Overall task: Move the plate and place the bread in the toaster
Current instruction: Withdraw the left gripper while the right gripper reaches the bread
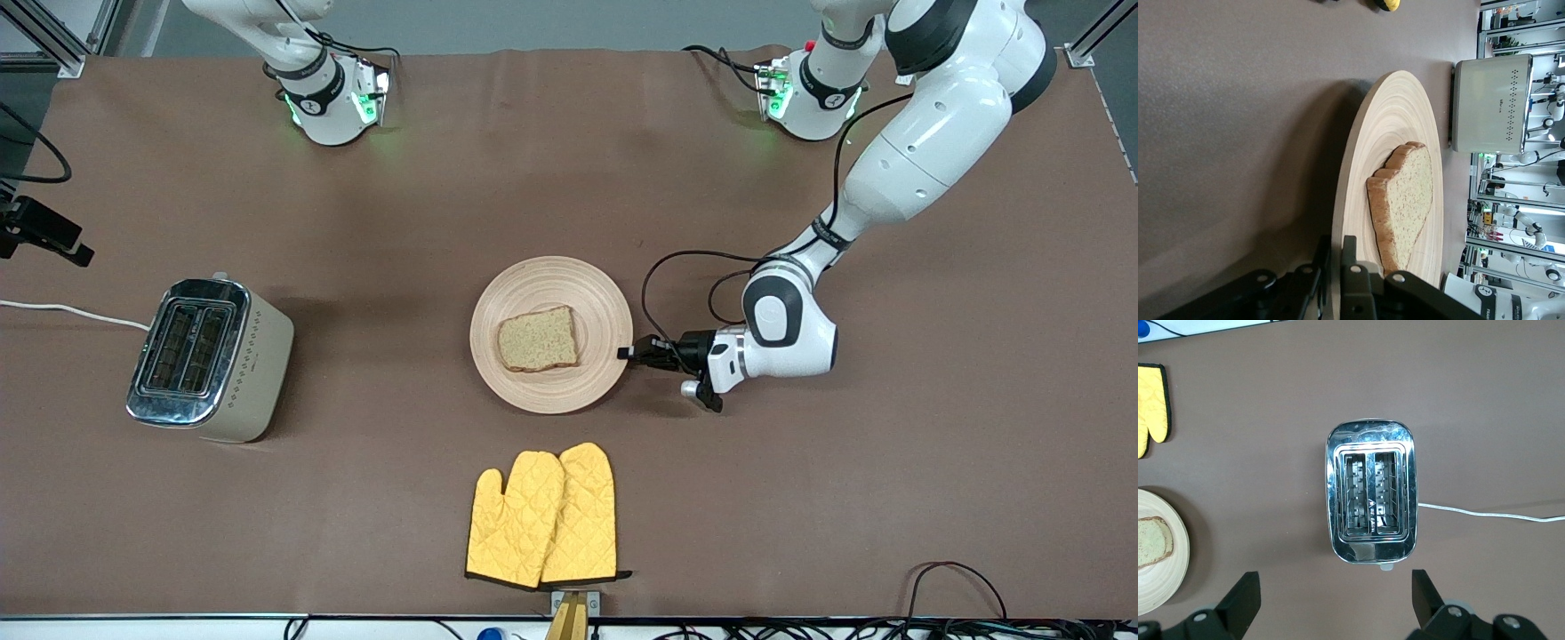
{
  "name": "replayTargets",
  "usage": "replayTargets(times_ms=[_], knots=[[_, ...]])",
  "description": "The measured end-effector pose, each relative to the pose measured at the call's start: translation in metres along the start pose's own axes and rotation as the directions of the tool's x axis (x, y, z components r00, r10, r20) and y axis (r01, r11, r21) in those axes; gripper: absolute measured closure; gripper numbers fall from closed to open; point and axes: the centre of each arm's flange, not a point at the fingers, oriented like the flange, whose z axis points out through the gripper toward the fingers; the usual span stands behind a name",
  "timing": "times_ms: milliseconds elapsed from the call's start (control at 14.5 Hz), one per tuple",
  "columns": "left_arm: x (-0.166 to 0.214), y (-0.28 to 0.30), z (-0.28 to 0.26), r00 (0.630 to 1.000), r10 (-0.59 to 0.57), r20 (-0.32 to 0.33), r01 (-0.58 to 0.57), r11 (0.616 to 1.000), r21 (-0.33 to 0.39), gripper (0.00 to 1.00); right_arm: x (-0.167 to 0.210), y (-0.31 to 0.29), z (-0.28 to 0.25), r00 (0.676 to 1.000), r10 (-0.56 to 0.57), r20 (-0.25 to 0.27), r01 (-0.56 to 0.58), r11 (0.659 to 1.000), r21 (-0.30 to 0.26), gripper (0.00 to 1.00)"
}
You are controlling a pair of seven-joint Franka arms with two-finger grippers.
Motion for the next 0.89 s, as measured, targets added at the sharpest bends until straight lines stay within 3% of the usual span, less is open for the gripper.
replayTargets(times_ms=[206,482,757,895], knots=[[-0.002,-0.002,0.000,1.000,-0.007,0.000,0.007,1.000,-0.002,0.83,-0.003,-0.001,0.002,1.000,-0.001,0.030,0.001,1.000,0.002,0.00],[0.015,0.002,-0.028,0.997,-0.029,-0.069,0.028,0.999,-0.021,0.44,-0.005,-0.009,0.002,0.999,-0.015,0.038,0.015,1.000,0.009,0.00],[0.049,0.033,-0.101,0.982,-0.044,-0.186,0.043,0.999,-0.010,0.06,-0.008,-0.036,0.002,0.996,-0.071,0.047,0.070,0.997,0.018,0.00],[0.061,0.053,-0.148,0.973,-0.024,-0.231,0.034,0.999,0.039,0.00,-0.011,-0.062,0.004,0.992,-0.114,0.052,0.112,0.993,0.035,0.00]])
